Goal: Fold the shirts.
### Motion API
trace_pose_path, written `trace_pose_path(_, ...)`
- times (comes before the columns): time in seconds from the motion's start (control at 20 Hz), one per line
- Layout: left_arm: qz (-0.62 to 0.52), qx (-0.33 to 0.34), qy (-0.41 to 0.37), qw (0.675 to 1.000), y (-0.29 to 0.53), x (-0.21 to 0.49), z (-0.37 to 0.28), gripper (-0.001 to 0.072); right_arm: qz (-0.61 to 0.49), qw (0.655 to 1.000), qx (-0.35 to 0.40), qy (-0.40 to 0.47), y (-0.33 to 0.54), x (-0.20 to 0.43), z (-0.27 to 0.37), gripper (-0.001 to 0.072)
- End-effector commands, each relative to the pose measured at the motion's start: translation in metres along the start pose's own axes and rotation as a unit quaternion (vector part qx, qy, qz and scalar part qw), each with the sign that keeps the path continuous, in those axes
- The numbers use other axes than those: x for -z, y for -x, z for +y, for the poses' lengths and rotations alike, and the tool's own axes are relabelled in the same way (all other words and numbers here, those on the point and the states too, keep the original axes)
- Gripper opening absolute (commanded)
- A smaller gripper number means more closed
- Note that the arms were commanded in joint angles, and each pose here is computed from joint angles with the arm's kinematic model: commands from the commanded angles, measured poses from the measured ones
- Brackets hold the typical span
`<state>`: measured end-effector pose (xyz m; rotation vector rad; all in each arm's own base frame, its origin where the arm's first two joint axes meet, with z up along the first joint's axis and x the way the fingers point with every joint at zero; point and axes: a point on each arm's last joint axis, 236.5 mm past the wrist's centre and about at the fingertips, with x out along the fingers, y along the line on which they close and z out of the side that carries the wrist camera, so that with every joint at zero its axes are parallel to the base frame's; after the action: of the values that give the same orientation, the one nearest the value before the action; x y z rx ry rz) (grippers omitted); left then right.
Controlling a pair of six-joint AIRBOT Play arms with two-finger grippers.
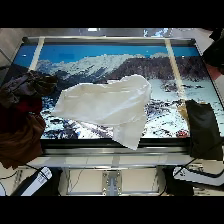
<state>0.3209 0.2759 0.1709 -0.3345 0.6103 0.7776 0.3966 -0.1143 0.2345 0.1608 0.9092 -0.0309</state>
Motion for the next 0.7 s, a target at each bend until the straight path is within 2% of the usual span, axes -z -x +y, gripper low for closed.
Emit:
trace_pose_path(0.0,0.170,0.011,0.164,0.972,-0.008,0.131,0.035,0.0701,0.021,0.998,0.010,-0.064,0.031,0.068,-0.025,0.0405)
trace_pose_path(0.1,0.261,0.125,0.188,0.939,-0.007,0.199,-0.019,0.0701,0.064,0.991,-0.008,-0.118,-0.002,0.141,-0.020,0.0405)
trace_pose_path(0.2,0.287,0.222,0.238,0.901,-0.004,0.233,-0.069,0.0700,0.067,0.981,-0.032,-0.179,-0.048,0.209,-0.004,0.0405)
trace_pose_path(0.3,0.264,0.242,0.280,0.891,-0.015,0.243,-0.085,0.0700,0.025,0.963,-0.068,-0.259,-0.087,0.241,0.018,0.0405)
trace_pose_path(0.4,0.257,0.250,0.267,0.894,-0.021,0.255,-0.098,0.0699,0.009,0.936,-0.132,-0.325,-0.106,0.252,0.045,0.0405)
trace_pose_path(0.6,0.295,0.286,0.255,0.875,-0.033,0.284,-0.145,0.0698,0.012,0.931,-0.171,-0.323,-0.110,0.254,0.065,0.0405)
trace_pose_path(0.65,0.300,0.287,0.259,0.872,-0.039,0.290,-0.152,0.0669,0.014,0.931,-0.178,-0.319,-0.109,0.254,0.069,0.0405)
